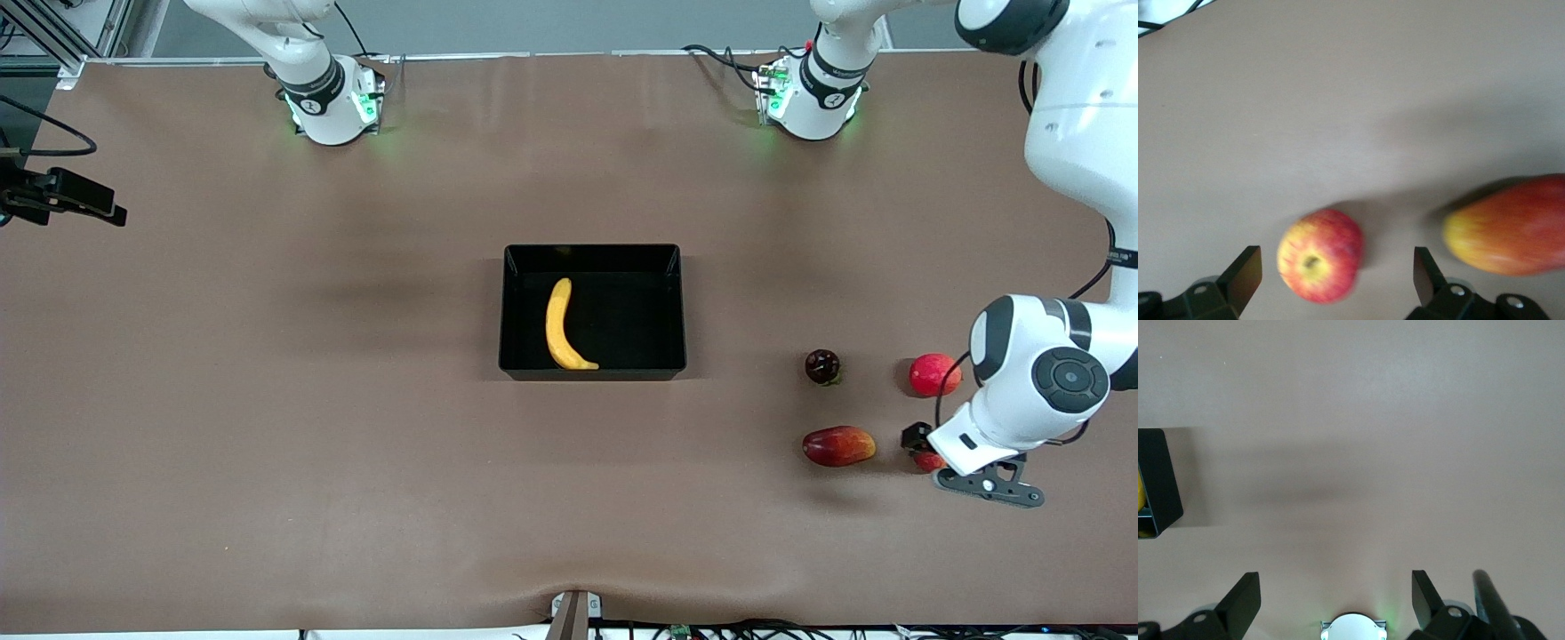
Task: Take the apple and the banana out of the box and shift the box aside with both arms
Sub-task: 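Lower the apple onto the table and open the left gripper, then move the left gripper back into the tray above the banana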
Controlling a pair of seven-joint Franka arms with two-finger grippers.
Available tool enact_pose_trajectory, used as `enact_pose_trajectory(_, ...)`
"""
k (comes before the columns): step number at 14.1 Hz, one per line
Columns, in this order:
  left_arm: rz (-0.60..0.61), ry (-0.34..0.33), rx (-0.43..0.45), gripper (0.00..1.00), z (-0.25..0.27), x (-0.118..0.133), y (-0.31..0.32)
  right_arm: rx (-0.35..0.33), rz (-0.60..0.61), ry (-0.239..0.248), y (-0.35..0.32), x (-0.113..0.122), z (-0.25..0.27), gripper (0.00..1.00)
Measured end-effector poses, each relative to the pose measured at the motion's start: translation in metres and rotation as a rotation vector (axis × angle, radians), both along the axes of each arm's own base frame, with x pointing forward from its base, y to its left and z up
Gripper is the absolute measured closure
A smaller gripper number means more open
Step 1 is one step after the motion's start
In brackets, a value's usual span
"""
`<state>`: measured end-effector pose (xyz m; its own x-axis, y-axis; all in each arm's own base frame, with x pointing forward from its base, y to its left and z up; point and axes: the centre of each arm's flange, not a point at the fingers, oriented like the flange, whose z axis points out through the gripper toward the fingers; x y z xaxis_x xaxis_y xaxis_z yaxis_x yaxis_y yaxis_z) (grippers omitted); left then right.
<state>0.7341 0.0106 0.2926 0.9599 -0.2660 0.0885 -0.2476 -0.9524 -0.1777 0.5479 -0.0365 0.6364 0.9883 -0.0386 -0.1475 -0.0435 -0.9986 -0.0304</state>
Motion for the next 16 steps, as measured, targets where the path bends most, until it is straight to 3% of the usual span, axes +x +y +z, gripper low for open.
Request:
enact_pose_trajectory(3,0.050,0.056,-0.035,0.00,0.038,-0.017,-0.074,0.005,0.000,-0.008,0.000,0.001,0.001,0.00)
enact_pose_trajectory(7,0.147,0.124,-0.088,0.00,0.049,-0.053,-0.172,0.009,0.001,-0.020,0.001,0.002,0.003,0.00)
enact_pose_trajectory(10,0.162,0.134,-0.125,0.00,0.055,-0.086,-0.254,0.009,0.000,-0.026,0.001,-0.001,0.007,0.00)
enact_pose_trajectory(13,0.171,0.138,-0.127,0.00,0.047,-0.134,-0.357,0.009,-0.003,-0.025,0.000,-0.001,0.006,0.00)
enact_pose_trajectory(16,0.183,0.122,-0.175,0.00,0.040,-0.169,-0.428,0.007,-0.004,-0.050,-0.001,0.003,0.007,0.00)
